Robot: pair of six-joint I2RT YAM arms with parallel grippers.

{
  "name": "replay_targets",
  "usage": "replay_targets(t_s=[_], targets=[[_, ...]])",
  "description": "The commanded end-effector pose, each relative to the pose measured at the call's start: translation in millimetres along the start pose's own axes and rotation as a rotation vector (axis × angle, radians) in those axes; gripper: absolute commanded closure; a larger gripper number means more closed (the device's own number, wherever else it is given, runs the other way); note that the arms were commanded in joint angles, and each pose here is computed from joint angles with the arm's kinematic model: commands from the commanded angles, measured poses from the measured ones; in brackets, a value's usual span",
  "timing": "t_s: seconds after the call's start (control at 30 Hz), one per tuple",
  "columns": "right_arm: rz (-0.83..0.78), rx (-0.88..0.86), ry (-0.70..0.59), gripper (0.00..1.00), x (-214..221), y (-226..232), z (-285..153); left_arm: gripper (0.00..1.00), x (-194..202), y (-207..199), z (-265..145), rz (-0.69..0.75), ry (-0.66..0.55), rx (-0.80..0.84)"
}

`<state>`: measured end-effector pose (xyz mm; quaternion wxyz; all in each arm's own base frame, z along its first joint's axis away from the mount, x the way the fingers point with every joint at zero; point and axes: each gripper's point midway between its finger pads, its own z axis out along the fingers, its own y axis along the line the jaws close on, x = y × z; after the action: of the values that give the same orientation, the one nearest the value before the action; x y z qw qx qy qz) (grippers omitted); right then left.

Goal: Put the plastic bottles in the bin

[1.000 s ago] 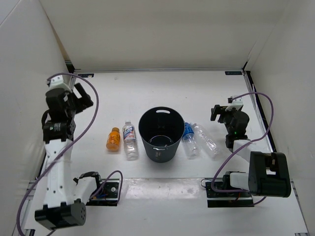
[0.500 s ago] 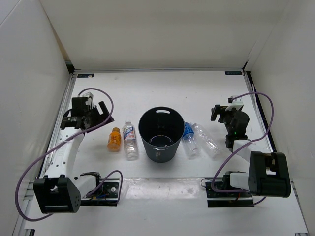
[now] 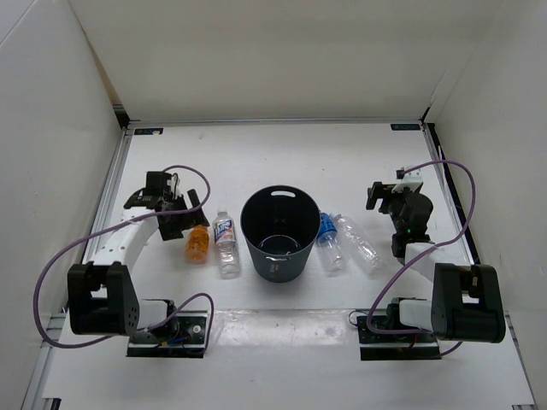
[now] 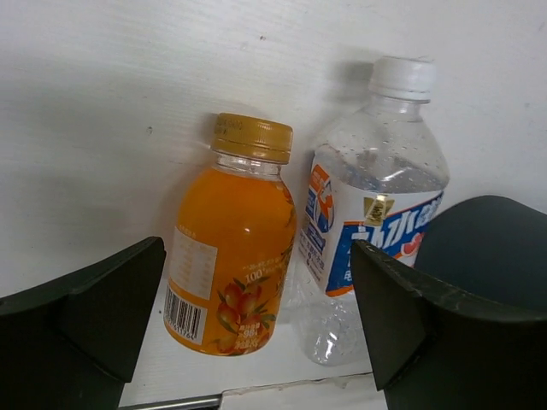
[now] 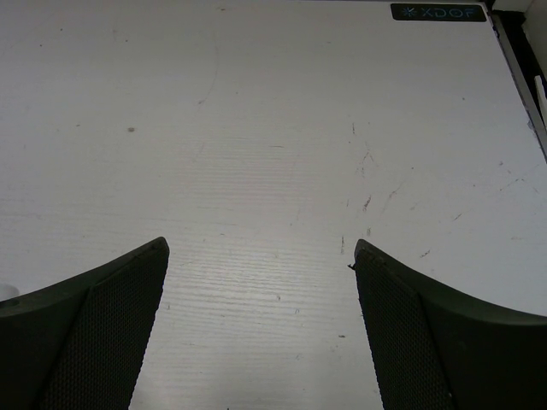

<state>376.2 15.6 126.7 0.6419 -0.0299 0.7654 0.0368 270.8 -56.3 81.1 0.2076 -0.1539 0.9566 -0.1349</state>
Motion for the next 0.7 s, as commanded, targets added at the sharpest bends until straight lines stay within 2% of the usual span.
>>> replay_targets(t_s=[0.0,0.1,0.33,0.4,0.43,0.53,0.6,0.63,0.67], targets=[[-0.002,0.01,-0.058,0.1,-14.9,-1.0,1.7,0.0,3.8,0.3,9.9,-0.017,0.036,-0.005],[-0.002,0.01,-0.058,0.1,-14.7,-1.0,1.8,0.0,20.3,9.9,25.4,-0.038,0.156,-0.052],[-0.002,0.01,-0.055,0.1,-13.8,-1.0,1.9,0.01,18.0,11.4,36.4,-0.04,0.214,-0.073],[-0.001,0.011,-0.053,0.1,-13.4,-1.3,1.9,0.08,14.7,8.3,38.9,-0.039,0.219,-0.062],[-0.002,0.01,-0.055,0.1,-14.1,-1.0,2.1,0.18,15.5,8.2,38.9,-0.044,0.23,-0.059],[-0.003,0.016,-0.055,0.1,-13.6,-2.4,1.5,0.36,0.8,5.6,35.2,-0.072,0.207,-0.056],[-0.002,0.016,-0.056,0.1,-14.6,-2.0,1.4,0.38,-20.6,-0.3,19.6,-0.091,0.147,-0.061],[0.0,0.019,-0.056,0.1,-14.7,-2.9,1.9,0.38,-45.7,-10.4,-0.9,-0.086,0.054,-0.048],[-0.002,0.017,-0.056,0.1,-14.5,-2.3,1.6,0.38,-47.5,-9.6,-5.0,-0.089,0.038,-0.057]])
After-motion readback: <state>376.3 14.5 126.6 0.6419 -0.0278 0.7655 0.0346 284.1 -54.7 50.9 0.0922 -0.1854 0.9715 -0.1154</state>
